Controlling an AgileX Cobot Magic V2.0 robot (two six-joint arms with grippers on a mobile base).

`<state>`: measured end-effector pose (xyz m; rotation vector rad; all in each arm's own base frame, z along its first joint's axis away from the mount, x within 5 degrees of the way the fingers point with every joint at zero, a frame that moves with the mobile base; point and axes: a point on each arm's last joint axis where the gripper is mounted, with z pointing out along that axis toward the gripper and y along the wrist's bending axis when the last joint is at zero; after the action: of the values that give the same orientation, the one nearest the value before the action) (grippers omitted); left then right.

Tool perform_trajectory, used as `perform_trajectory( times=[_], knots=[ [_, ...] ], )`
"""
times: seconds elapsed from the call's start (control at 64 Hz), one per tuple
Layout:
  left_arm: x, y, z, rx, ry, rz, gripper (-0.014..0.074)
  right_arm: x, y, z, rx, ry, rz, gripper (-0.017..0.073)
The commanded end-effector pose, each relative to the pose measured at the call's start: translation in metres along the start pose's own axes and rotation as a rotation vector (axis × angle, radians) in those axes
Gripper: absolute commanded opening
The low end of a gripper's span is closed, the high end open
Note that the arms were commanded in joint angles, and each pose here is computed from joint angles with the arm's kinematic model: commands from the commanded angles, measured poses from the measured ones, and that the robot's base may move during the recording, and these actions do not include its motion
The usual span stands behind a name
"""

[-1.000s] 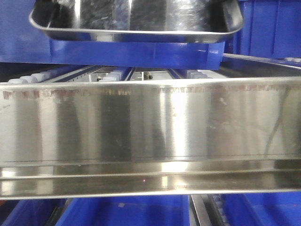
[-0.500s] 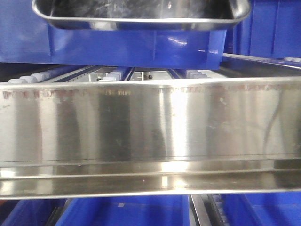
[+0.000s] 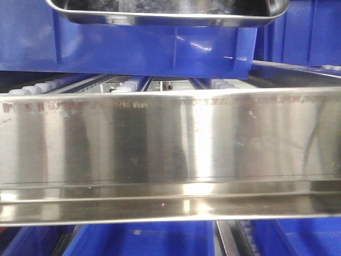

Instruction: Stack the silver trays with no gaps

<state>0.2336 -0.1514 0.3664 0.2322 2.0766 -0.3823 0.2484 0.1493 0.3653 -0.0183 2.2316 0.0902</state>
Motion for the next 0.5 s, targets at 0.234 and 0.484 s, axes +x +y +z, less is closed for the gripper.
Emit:
perform_trajectory(
  times=[0.234,0.484],
  knots=[
    [-0.0147,-0.0169,-0.0083,0.135,-0.136,-0.013,-0.0018,-0.009,0.0155,-0.0051,-0.139,-0.083,0.003,-0.0076],
    [-0.0147,-0.0169,-0.0083,0.135,-0.136,-0.013,-0.0018,-0.0094,0.0161,-0.0053,-0.146,-0.088,0.003,-0.0076]
  ],
)
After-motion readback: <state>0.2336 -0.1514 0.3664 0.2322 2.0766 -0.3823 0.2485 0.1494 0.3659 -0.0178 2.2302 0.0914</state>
